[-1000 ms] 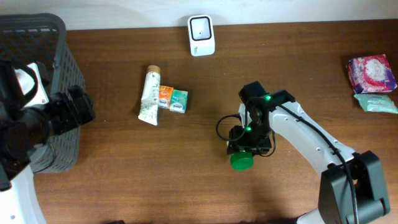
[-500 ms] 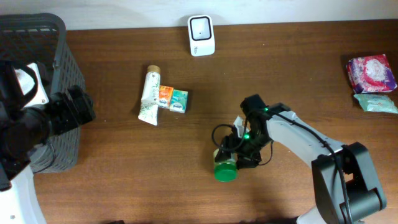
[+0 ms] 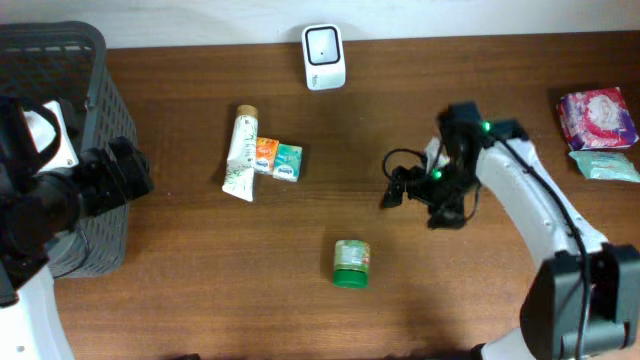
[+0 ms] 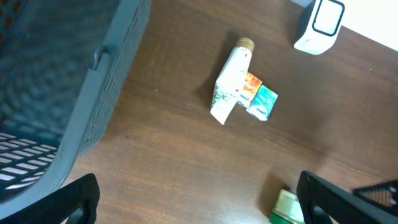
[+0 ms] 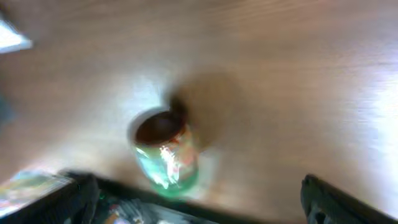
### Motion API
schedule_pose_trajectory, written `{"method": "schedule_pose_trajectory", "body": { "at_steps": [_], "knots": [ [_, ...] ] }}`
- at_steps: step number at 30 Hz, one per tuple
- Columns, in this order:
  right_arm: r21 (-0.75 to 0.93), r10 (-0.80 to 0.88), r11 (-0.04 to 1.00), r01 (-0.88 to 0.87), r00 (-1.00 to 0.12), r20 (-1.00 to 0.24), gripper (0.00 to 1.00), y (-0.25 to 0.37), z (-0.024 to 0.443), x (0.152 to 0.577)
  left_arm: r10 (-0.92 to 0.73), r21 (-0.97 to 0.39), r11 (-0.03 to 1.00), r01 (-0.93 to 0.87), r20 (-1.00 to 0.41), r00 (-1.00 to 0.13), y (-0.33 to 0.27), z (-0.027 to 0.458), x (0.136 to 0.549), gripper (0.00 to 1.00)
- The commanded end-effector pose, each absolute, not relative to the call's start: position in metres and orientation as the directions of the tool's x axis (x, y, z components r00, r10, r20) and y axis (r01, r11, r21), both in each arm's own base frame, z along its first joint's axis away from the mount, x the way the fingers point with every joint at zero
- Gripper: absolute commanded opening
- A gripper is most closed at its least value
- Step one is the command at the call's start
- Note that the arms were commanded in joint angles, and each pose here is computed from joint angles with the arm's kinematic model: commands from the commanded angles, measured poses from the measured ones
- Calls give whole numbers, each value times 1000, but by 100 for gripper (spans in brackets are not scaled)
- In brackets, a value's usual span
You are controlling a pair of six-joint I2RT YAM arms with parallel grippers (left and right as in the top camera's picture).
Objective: Scan the item barcode
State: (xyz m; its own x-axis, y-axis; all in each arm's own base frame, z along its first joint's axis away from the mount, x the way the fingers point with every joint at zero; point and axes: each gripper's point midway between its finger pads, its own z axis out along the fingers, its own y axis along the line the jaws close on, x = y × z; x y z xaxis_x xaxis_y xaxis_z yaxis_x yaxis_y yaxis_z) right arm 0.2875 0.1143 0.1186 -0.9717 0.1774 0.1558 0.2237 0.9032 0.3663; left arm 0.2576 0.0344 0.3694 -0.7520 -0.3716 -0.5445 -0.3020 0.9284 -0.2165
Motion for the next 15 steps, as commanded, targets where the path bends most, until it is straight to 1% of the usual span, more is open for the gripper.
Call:
{"method": "schedule_pose_trajectory", "body": {
  "at_steps": [1,3,4,5,6,8,9,10,12,13,14,15],
  "knots": [
    [133,4,991,-6,-997,-76,99,108,164,302,-384,-222,923,-313,-544,-746,36,370,257,99],
    [27,-149,988,-152,-985,-91,99,133,166,286,-384,-222,923,-314,-544,-746,36,370,257,99],
    [-17,-242,970,-242,-966,-87,99,145,163,279,-384,-222,923,-314,-544,-746,36,370,257,99],
    [-114,-419,905,-409,-905,-77,99,163,157,266,-384,-222,923,-314,-544,-746,36,370,257,99],
    [-190,-522,843,-503,-851,-62,99,172,152,259,-384,-222,923,-314,-544,-746,36,370,257,99],
    [-298,-706,674,-676,-708,8,99,189,140,242,-384,-222,923,-314,-544,-746,36,370,257,99],
    [-332,-760,603,-725,-649,35,98,194,134,237,-384,-221,924,-313,-544,-746,36,370,257,99],
    [-365,-788,561,-743,-615,40,99,198,127,235,-384,-222,923,-314,-544,-746,36,370,257,99],
    [-377,-812,519,-767,-580,62,99,199,114,229,-384,-222,923,-314,-544,-746,36,370,257,99],
    [-342,-837,476,-810,-537,106,99,195,100,221,-384,-221,924,-313,-544,-746,36,370,257,99],
    [-287,-873,420,-861,-470,131,99,197,87,213,-384,-222,923,-314,-544,-746,36,370,257,99],
    [-249,-893,393,-885,-432,128,98,202,80,208,-384,-222,923,-314,-544,-746,36,370,257,99]
  ]
}}
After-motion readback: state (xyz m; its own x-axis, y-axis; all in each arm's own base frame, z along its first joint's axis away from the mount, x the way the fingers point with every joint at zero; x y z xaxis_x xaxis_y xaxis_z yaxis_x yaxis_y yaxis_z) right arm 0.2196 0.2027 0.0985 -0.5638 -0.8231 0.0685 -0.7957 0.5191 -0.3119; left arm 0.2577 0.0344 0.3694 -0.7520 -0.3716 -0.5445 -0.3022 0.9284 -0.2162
